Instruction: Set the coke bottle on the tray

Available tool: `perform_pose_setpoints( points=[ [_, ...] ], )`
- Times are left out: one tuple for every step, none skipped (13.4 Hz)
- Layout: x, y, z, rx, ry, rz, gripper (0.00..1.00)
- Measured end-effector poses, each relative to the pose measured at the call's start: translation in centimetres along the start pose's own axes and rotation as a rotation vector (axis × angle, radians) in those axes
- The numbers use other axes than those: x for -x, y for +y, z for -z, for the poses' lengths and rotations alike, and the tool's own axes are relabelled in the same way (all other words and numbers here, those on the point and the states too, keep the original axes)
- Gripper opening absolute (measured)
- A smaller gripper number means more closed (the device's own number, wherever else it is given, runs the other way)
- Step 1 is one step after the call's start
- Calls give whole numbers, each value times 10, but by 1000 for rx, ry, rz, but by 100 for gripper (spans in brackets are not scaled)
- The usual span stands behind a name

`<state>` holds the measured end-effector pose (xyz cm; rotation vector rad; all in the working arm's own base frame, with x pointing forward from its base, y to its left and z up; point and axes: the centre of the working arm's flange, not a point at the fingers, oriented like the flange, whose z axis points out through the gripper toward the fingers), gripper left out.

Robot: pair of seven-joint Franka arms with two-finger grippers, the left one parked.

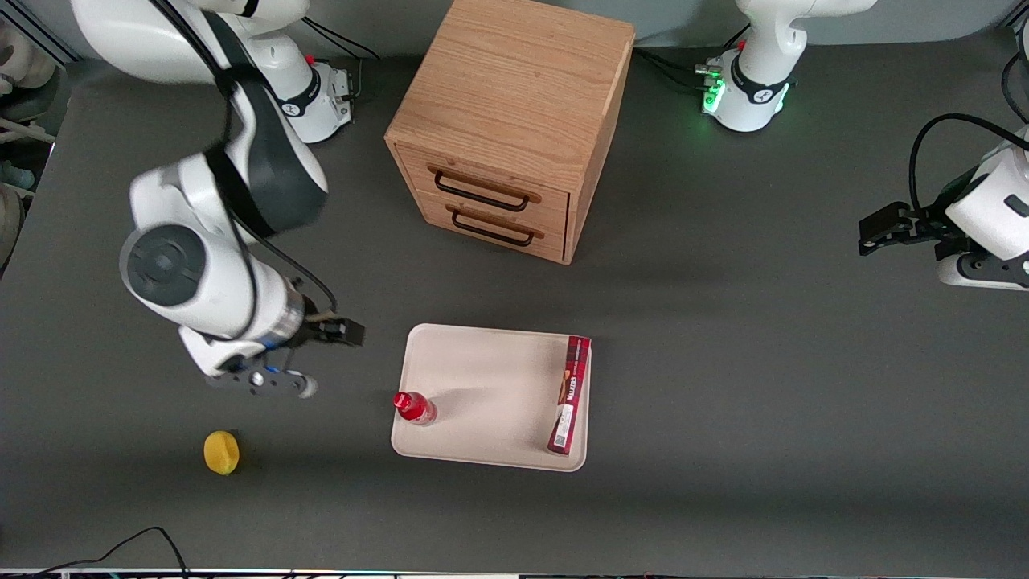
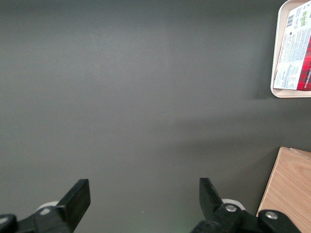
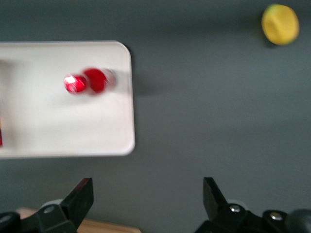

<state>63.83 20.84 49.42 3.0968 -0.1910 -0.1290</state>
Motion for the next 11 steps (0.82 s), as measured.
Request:
perform_pose_setpoints(
  points=[
    [18,23,15,-3,-3,7,100],
    [38,46,27,-5,-7,30,100],
    [57,68,36,-18,-13,59,100],
    [74,91,45,-39,-15,81,100],
    [91,113,54,-54,-8,103,100],
    [107,131,61,-60,2,119,100],
    [121,143,65,-60,10,121,100],
    [132,152,67,-59,17,111,100],
    [138,159,70,-59,25,100,100],
    [142,165,72,-60,31,91,100],
    [143,168,73,-61,35,85,100]
  ],
)
